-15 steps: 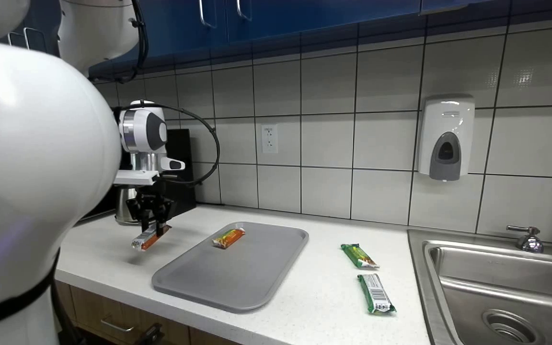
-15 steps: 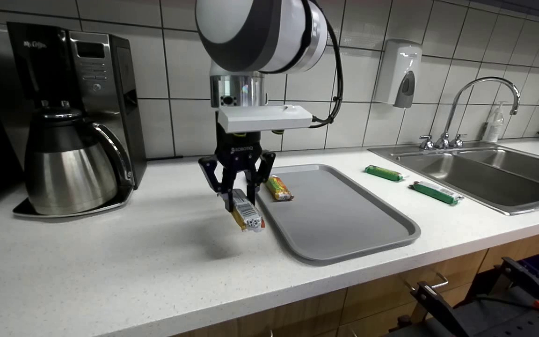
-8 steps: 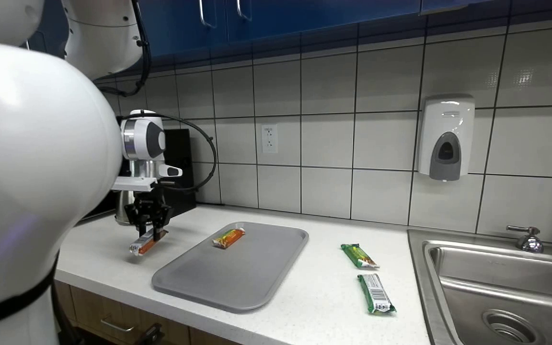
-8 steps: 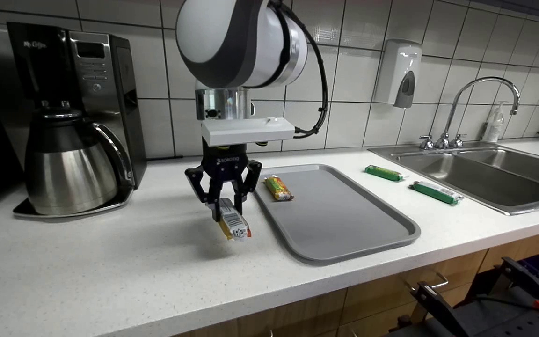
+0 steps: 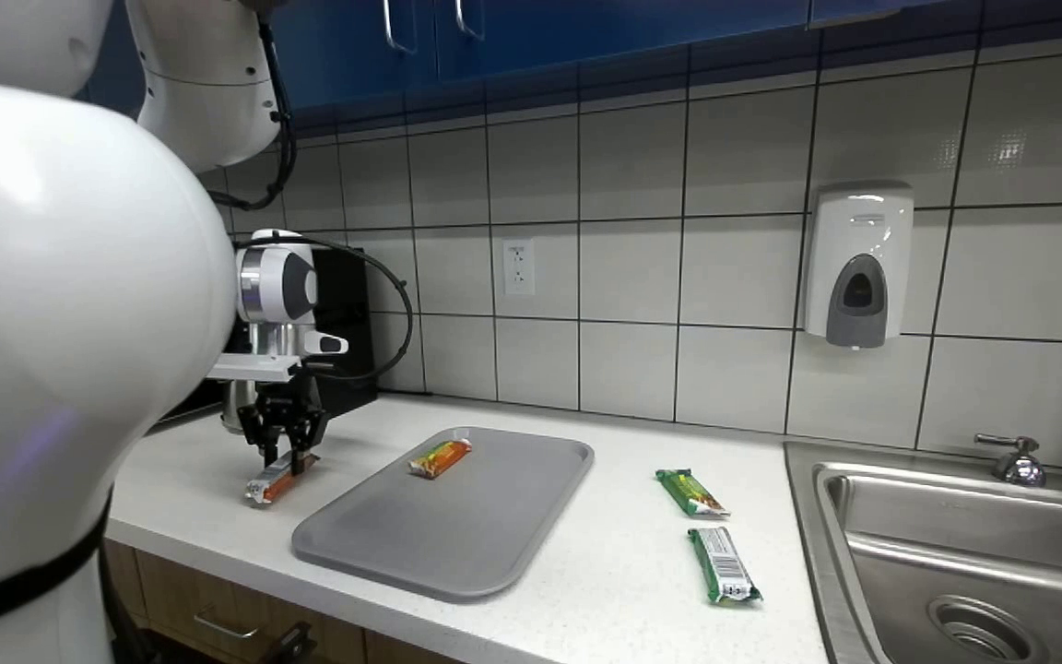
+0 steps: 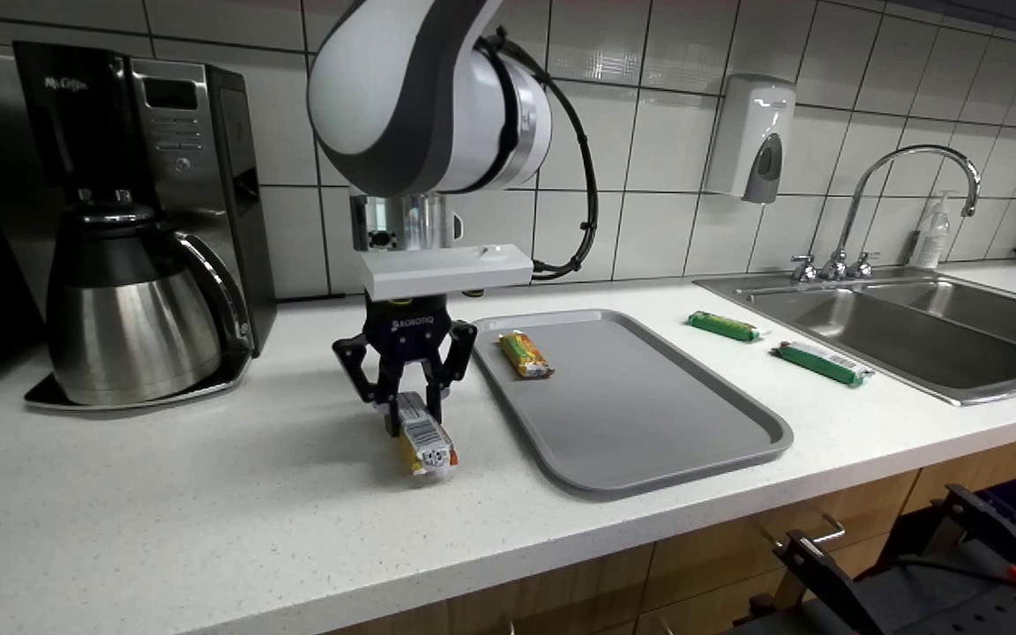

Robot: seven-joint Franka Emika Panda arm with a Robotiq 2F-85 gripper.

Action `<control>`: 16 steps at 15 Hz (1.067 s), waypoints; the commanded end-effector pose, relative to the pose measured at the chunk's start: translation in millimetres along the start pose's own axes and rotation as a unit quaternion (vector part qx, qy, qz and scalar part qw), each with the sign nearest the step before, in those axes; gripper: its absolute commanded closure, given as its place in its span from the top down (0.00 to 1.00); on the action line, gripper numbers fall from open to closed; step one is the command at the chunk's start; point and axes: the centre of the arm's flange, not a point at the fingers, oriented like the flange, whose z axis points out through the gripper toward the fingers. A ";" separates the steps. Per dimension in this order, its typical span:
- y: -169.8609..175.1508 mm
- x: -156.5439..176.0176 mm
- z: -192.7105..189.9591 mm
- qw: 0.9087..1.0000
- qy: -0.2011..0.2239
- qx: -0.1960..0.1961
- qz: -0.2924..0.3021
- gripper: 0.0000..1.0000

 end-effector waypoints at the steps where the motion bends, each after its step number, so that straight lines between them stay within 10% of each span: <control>1: -9.0 11.0 -1.3 1.000 -0.009 -0.013 0.006 0.18; 3: -10.7 11.3 -0.1 1.000 -0.010 -0.013 0.006 0.30; 4: -11.2 11.4 0.1 1.000 -0.012 -0.013 0.006 0.68; 9: -9.5 11.4 -8.1 1.000 -0.008 -0.013 0.012 0.97; 16: 7.2 11.0 -24.5 0.999 0.005 -0.013 0.040 1.00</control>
